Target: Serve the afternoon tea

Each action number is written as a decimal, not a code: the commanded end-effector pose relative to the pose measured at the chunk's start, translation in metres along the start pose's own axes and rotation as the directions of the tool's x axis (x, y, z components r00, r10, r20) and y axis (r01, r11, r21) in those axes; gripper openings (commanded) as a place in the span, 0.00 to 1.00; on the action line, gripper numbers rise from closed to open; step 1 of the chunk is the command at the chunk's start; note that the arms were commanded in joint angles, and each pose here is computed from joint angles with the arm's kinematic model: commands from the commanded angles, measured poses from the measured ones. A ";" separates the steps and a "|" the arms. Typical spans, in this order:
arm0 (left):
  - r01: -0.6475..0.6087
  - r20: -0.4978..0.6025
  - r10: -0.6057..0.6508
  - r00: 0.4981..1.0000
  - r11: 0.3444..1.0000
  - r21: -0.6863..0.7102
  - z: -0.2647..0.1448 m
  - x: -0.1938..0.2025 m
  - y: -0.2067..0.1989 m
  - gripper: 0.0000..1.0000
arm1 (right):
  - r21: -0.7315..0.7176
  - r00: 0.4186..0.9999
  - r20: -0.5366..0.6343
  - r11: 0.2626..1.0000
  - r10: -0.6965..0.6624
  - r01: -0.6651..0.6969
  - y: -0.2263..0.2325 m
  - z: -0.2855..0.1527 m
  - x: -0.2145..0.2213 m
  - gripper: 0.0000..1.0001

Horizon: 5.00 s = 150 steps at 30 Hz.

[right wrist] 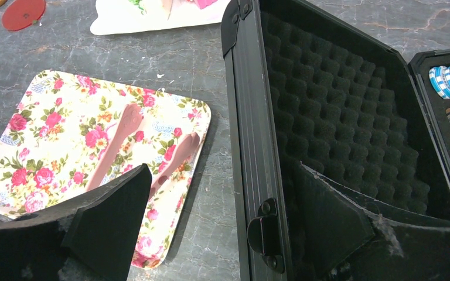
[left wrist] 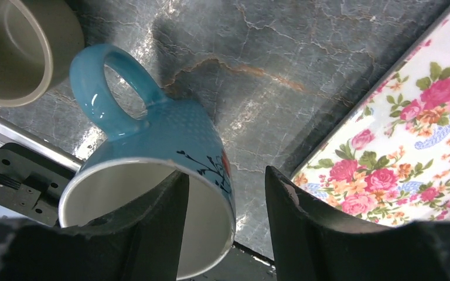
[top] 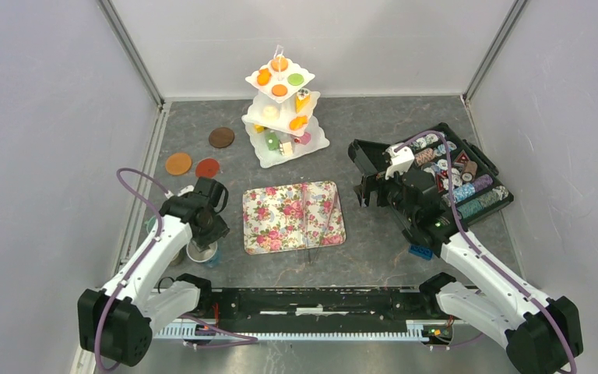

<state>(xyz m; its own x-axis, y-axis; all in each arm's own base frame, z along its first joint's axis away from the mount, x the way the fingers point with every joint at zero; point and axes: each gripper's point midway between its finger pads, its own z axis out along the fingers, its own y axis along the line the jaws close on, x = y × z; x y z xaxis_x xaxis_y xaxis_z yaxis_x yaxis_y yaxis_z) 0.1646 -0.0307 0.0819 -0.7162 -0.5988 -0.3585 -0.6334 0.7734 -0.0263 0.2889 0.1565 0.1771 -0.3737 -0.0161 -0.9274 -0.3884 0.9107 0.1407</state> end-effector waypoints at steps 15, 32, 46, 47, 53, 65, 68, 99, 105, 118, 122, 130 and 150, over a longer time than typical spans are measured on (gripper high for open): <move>0.055 0.093 -0.057 0.994 0.998 0.017 0.021 -0.010 -0.006 0.35 | -0.006 1.000 -0.028 1.000 0.001 -0.001 0.002 0.010 0.005 0.98; -0.120 0.239 0.083 0.967 0.982 0.143 -0.056 -0.087 -0.068 0.02 | 0.020 1.000 -0.020 1.000 0.009 -0.008 -0.002 0.012 0.001 0.98; -0.068 0.379 -0.013 0.925 0.978 0.200 -0.053 -0.264 -0.191 0.02 | 0.037 0.999 -0.032 0.999 0.009 -0.007 -0.005 0.002 0.005 0.98; -0.056 0.392 -0.031 0.919 0.976 0.209 -0.055 -0.276 -0.196 0.02 | 0.046 1.000 -0.027 0.999 0.009 -0.008 -0.007 0.000 0.005 0.98; -0.024 0.397 -0.067 0.915 0.975 0.221 -0.030 -0.320 -0.225 0.02 | 0.086 1.000 -0.030 0.996 0.008 -0.005 -0.016 -0.005 0.010 0.98; -0.122 0.432 0.032 0.901 0.976 0.181 0.030 -0.352 -0.256 0.05 | 0.116 1.000 -0.022 0.993 0.001 0.001 -0.021 -0.008 0.006 0.98; -0.130 0.446 0.033 0.895 0.973 0.189 0.037 -0.355 -0.261 0.05 | 0.127 1.000 -0.023 0.992 0.004 -0.001 -0.023 -0.009 0.006 0.98; -0.119 0.428 0.060 0.902 0.987 0.112 0.089 -0.352 -0.257 0.13 | 0.161 1.000 -0.026 0.987 -0.001 0.005 -0.028 -0.011 0.001 0.98; -0.110 0.401 0.056 0.914 0.987 0.113 0.098 -0.345 -0.255 0.13 | 0.148 1.000 -0.029 0.989 0.005 0.000 -0.026 -0.008 0.002 0.98; -0.083 0.367 0.029 0.930 0.988 0.134 0.108 -0.341 -0.254 0.21 | 0.150 1.000 -0.030 0.989 0.006 -0.002 -0.026 -0.009 0.004 0.98; -0.082 0.358 0.026 0.933 0.986 0.144 0.109 -0.338 -0.256 0.22 | 0.149 1.000 -0.028 0.989 0.009 -0.005 -0.026 -0.009 0.003 0.98; -0.085 0.335 0.030 0.942 0.985 0.150 0.114 -0.333 -0.257 0.22 | 0.149 0.999 -0.031 0.989 0.010 -0.006 -0.026 -0.009 0.006 0.98; -0.116 0.393 0.040 0.918 0.979 0.170 0.073 -0.352 -0.252 0.59 | 0.127 1.000 -0.014 0.992 0.021 -0.019 -0.021 -0.009 0.001 0.98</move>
<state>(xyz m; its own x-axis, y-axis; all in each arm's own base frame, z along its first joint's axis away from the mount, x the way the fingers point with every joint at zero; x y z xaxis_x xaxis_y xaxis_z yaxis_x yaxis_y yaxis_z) 0.5912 -0.0077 0.0903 -0.6321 -0.4613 -0.6226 -0.5117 0.8519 -0.1118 0.2860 0.1260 0.1603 -0.4251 -0.0442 -0.9040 -0.2569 0.9636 0.0737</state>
